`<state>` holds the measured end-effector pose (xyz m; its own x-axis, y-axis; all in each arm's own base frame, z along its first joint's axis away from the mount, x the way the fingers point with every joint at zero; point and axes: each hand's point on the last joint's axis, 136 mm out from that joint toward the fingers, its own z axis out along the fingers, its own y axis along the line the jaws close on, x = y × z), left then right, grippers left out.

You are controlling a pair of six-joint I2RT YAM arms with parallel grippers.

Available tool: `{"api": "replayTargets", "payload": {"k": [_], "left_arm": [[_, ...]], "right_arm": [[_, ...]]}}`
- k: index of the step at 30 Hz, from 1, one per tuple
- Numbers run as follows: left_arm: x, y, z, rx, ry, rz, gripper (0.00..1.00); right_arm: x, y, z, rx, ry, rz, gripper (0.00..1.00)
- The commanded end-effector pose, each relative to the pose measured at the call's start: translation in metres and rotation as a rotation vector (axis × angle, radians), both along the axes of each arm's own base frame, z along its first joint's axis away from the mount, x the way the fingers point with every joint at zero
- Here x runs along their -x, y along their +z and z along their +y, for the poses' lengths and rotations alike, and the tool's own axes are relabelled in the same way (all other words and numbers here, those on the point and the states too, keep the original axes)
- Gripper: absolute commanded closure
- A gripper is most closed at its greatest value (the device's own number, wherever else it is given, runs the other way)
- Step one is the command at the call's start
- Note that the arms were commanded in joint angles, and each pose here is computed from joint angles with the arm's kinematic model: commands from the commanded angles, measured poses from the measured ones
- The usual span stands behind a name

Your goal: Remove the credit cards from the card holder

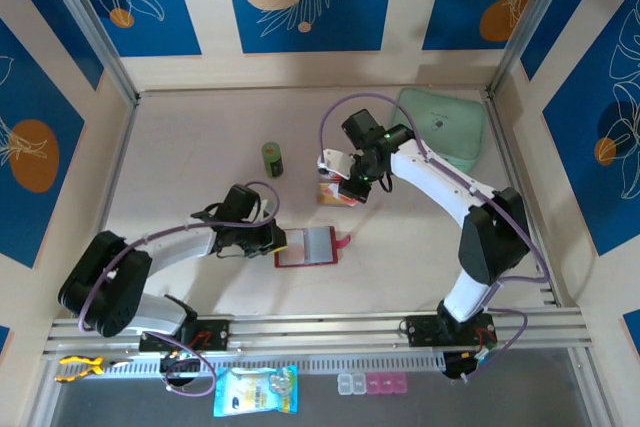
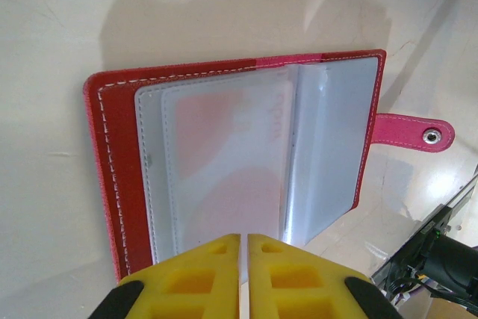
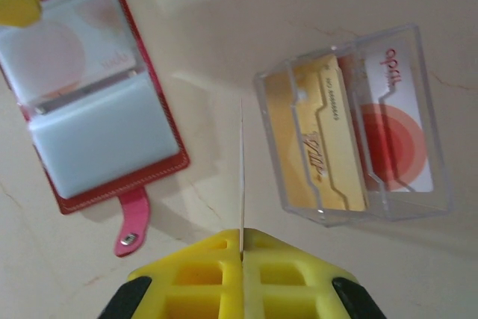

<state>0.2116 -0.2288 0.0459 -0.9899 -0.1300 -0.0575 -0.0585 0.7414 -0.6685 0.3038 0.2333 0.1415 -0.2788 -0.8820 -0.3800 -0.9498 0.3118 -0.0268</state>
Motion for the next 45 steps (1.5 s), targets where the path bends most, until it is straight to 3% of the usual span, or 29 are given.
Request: {"api": "replayTargets", "payload": {"k": [1,13,23,32,45], "left_arm": [[0.001,0.005,0.001,-0.014,-0.005,-0.009,0.89],[-0.001,0.008,0.001,-0.016,0.003,-0.017,0.82],[-0.002,0.007,0.001,-0.021,0.005,-0.015,0.81],[-0.003,0.006,0.002,-0.025,0.004,-0.013,0.81],[-0.002,0.004,0.004,-0.039,0.001,-0.021,0.82]], "right_arm": [[-0.012,0.005,-0.006,0.019,0.05,-0.019,1.0],[-0.065,0.017,0.002,-0.037,0.059,-0.066,1.0],[-0.088,-0.005,0.005,-0.009,0.071,-0.042,1.0],[-0.089,-0.013,0.005,-0.007,0.061,-0.015,0.85],[-0.06,0.026,0.027,-0.163,-0.054,-0.011,0.84]]}}
